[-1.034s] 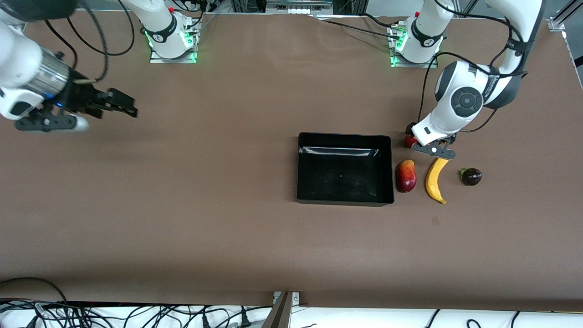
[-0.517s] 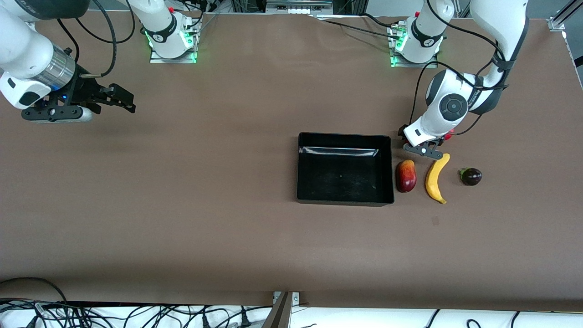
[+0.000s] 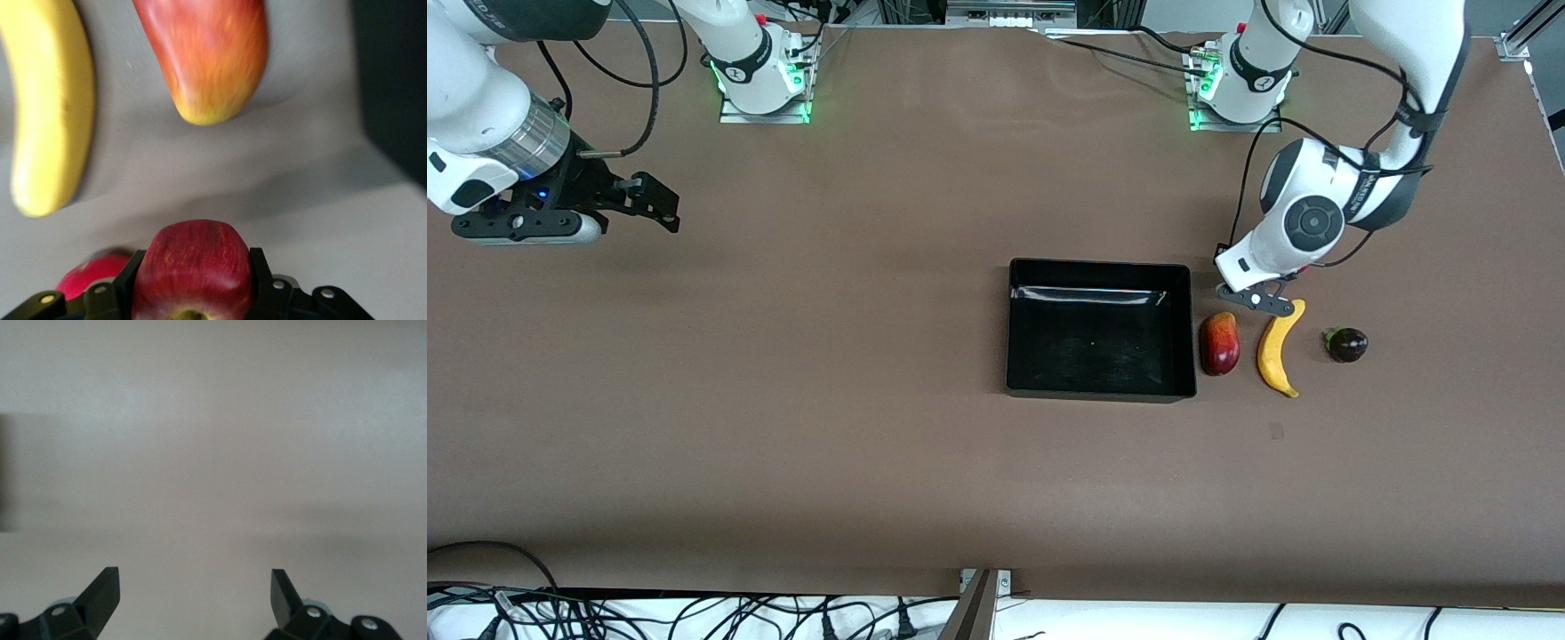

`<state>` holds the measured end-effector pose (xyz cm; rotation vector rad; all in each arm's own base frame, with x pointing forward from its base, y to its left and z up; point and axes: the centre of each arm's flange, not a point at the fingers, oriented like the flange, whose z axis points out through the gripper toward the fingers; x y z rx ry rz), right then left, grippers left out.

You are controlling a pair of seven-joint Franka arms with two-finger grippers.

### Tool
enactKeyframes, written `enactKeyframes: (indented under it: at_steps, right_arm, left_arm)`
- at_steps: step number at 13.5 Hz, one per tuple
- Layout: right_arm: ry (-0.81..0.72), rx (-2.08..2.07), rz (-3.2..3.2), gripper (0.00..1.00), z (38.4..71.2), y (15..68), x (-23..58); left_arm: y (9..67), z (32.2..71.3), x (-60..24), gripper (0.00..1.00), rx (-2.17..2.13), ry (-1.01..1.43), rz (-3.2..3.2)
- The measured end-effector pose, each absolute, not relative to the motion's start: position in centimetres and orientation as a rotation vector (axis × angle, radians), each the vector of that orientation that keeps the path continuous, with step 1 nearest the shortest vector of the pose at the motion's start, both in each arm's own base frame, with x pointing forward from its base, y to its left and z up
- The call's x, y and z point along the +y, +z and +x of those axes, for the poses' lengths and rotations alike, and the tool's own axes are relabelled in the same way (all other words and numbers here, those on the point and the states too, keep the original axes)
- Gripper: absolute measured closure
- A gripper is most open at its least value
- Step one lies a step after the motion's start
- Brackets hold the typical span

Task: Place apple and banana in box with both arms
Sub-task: 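Close the left gripper on the small red apple and lift it, then carry the apple into the black tray and open the left gripper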

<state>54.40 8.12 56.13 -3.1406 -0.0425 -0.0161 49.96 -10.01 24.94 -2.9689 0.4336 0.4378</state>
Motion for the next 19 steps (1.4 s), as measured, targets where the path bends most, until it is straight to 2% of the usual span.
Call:
enactKeyframes:
  at_steps: [3,5,7,13,17,19]
  right_arm:
    - [0.031,-0.063,-3.165,0.0,55.7,54.0,9.0]
    - [0.036,-0.065,-3.17,0.0,56.7,53.2,9.3]
    - [0.018,-0.065,-3.17,0.0,57.2,53.5,9.4]
    - [0.001,-0.063,-3.169,0.0,57.4,53.5,9.3]
    - [0.003,-0.063,-3.169,0.0,57.4,53.4,9.3]
    - [0.002,-0.063,-3.169,0.0,57.4,53.4,9.3]
  left_arm:
    - [34.5,54.6,-14.4,0.34,0.438,0.39,-3.03]
    - [36.9,56.6,-17.5,0.34,0.452,0.325,-3.103]
    - [35.1,57.4,-20.3,0.34,0.441,0.359,-3.135]
    - [23.1,56.7,-25.6,0.34,0.5,0.452,-3.135]
    - [19.8,56.2,-26.1,0.34,0.497,0.504,-3.127]
    - [20.1,56.5,-26.1,0.18,0.495,0.495,-3.13]
